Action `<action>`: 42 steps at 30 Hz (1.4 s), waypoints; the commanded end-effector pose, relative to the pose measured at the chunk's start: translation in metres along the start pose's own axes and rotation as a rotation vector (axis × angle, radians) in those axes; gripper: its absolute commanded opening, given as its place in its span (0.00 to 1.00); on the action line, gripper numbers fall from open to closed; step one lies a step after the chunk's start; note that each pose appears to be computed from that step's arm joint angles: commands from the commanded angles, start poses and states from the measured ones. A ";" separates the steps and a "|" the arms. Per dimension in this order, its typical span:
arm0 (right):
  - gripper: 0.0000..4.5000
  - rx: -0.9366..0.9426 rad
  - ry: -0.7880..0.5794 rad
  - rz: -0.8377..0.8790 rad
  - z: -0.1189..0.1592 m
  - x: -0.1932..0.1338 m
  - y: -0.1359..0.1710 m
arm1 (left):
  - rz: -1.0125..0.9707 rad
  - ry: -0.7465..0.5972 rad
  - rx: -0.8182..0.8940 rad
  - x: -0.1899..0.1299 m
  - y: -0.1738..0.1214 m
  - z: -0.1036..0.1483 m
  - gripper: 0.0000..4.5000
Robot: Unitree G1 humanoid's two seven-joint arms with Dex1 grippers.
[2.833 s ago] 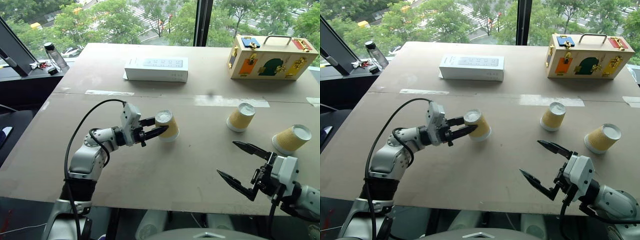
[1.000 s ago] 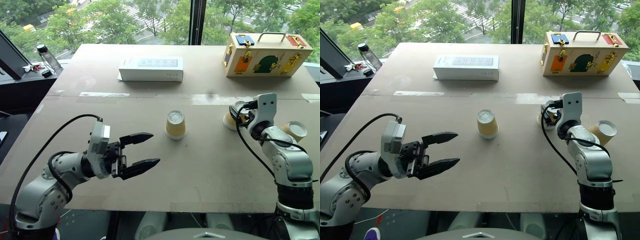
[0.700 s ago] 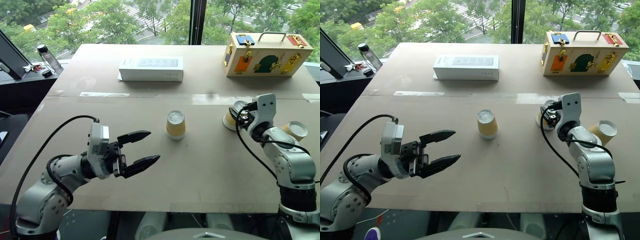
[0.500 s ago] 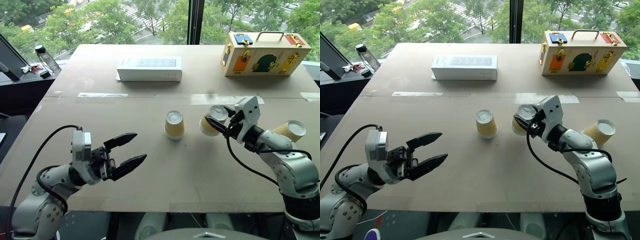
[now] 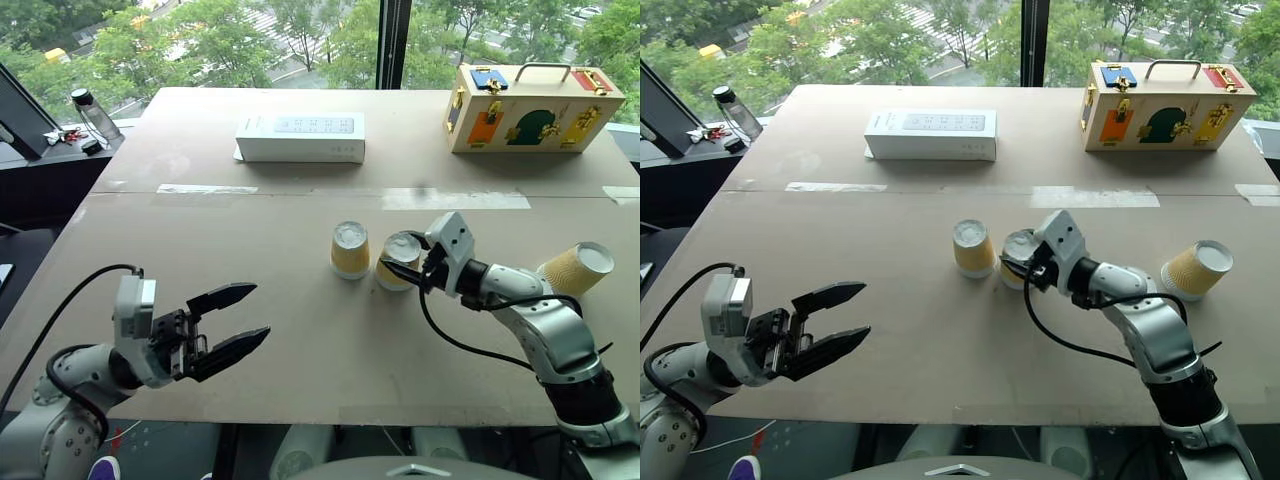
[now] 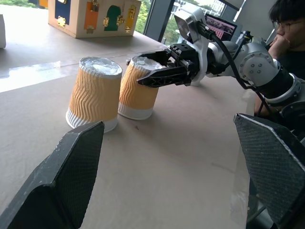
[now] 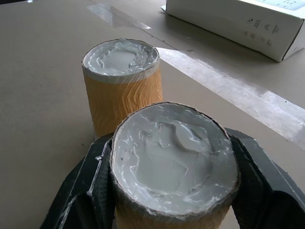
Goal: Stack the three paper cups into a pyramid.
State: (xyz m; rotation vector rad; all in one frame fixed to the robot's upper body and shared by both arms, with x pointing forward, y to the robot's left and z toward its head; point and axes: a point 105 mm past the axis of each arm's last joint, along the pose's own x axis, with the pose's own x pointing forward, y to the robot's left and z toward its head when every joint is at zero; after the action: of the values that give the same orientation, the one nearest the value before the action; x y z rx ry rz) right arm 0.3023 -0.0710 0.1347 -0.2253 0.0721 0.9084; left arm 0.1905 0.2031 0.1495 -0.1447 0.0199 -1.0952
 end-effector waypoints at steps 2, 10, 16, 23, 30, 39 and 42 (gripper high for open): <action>0.51 -0.030 -0.047 0.033 0.013 0.008 0.005 | -0.016 -0.006 0.044 -0.003 -0.005 0.008 1.00; 0.98 -0.069 -0.067 0.002 0.020 -0.004 -0.004 | -0.061 -0.008 0.072 0.001 -0.008 0.012 1.00; 0.98 -0.116 -0.152 -0.115 0.049 -0.063 -0.021 | -0.185 -0.002 0.093 0.017 -0.018 0.016 1.00; 0.98 -0.094 -0.035 -0.634 0.041 -0.148 -0.082 | -0.378 0.008 0.119 0.045 -0.030 0.019 1.00; 0.98 0.011 0.187 -0.946 -0.012 -0.199 -0.103 | -0.488 0.029 0.118 0.051 -0.029 0.016 1.00; 0.98 0.185 0.163 -1.125 -0.035 -0.225 -0.104 | -0.497 0.040 0.108 0.040 -0.023 0.006 1.00; 0.98 0.252 0.137 -1.163 -0.042 -0.229 -0.106 | -0.496 0.038 0.105 0.038 -0.023 0.003 1.00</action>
State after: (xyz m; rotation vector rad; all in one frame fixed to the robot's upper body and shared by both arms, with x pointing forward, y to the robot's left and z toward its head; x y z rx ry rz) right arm 0.2492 -0.3123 0.1389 -0.0849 0.1944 -0.2331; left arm 0.1898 0.1579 0.1550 -0.0557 -0.0186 -1.5819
